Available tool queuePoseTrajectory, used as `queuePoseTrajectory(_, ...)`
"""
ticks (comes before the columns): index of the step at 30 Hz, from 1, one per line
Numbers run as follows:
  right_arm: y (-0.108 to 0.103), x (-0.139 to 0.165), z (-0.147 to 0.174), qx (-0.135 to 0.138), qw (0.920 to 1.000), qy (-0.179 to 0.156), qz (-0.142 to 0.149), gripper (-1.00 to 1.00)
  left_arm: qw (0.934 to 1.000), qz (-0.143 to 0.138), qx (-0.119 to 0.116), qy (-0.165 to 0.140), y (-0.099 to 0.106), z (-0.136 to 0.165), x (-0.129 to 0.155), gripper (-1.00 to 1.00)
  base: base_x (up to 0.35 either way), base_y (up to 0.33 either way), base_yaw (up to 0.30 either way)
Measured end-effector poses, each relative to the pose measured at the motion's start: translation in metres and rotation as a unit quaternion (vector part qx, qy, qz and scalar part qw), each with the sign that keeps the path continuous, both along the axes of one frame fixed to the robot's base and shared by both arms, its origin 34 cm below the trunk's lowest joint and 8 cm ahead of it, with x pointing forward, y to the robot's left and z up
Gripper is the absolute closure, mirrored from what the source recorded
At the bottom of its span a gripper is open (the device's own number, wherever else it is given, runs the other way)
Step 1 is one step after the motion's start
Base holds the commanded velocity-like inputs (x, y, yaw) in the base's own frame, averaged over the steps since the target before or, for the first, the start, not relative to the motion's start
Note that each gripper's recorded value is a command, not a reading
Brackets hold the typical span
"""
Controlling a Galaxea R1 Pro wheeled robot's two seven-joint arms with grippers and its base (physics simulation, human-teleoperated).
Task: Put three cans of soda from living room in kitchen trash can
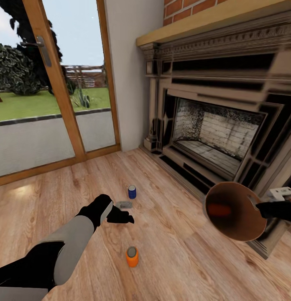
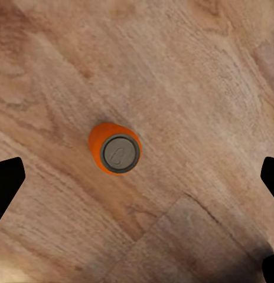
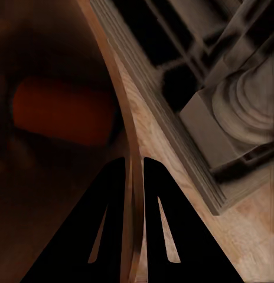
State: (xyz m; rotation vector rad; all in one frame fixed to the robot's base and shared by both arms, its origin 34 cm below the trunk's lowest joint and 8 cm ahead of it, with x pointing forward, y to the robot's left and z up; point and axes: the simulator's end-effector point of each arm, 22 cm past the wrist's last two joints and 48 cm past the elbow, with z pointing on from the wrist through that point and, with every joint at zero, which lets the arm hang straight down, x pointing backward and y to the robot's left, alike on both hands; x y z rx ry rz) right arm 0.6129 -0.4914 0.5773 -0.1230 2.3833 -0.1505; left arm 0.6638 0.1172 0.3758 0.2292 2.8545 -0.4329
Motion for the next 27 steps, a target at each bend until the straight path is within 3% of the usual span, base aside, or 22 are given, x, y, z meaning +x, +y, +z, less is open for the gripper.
queuePoseTrajectory(8,-0.011,-0.008,-0.008,-0.014,0.9995,0.017,-0.02,1.0,1.0,0.0,0.0,0.002,0.001,0.0,-0.001,-1.0,0.0,0.009,-0.008)
queuePoseTrajectory(15,-0.018,-0.03,-0.036,-0.018,0.9979,0.044,-0.045,1.0,0.9999,0.005,0.0,-0.01,0.007,0.005,0.005,-1.0,-0.032,0.224,-0.189)
queuePoseTrajectory(16,-0.022,-0.04,-0.042,0.012,0.9971,0.038,-0.064,1.0,0.9999,0.005,0.0,-0.01,0.007,0.006,0.006,-1.0,-0.088,0.271,-0.226)
queuePoseTrajectory(18,-0.02,-0.038,-0.04,0.017,0.9975,0.032,-0.061,1.0,0.9999,0.004,0.0,-0.011,0.007,0.007,0.006,-1.0,-0.097,0.275,-0.228)
queuePoseTrajectory(21,-0.005,-0.032,-0.037,0.05,0.9975,0.015,-0.048,1.0,0.9999,0.004,0.001,-0.013,0.007,0.008,0.006,-1.0,-0.105,0.28,-0.23)
queuePoseTrajectory(25,0.033,-0.021,-0.024,0.143,0.9894,-0.015,-0.02,1.0,0.9999,0.003,0.002,-0.015,0.007,0.01,0.007,-1.0,-0.088,0.287,-0.23)
queuePoseTrajectory(27,0.025,-0.022,-0.025,0.121,0.9923,-0.014,-0.023,1.0,0.9999,0.003,0.002,-0.016,0.007,0.011,0.007,-1.0,-0.046,0.293,-0.23)
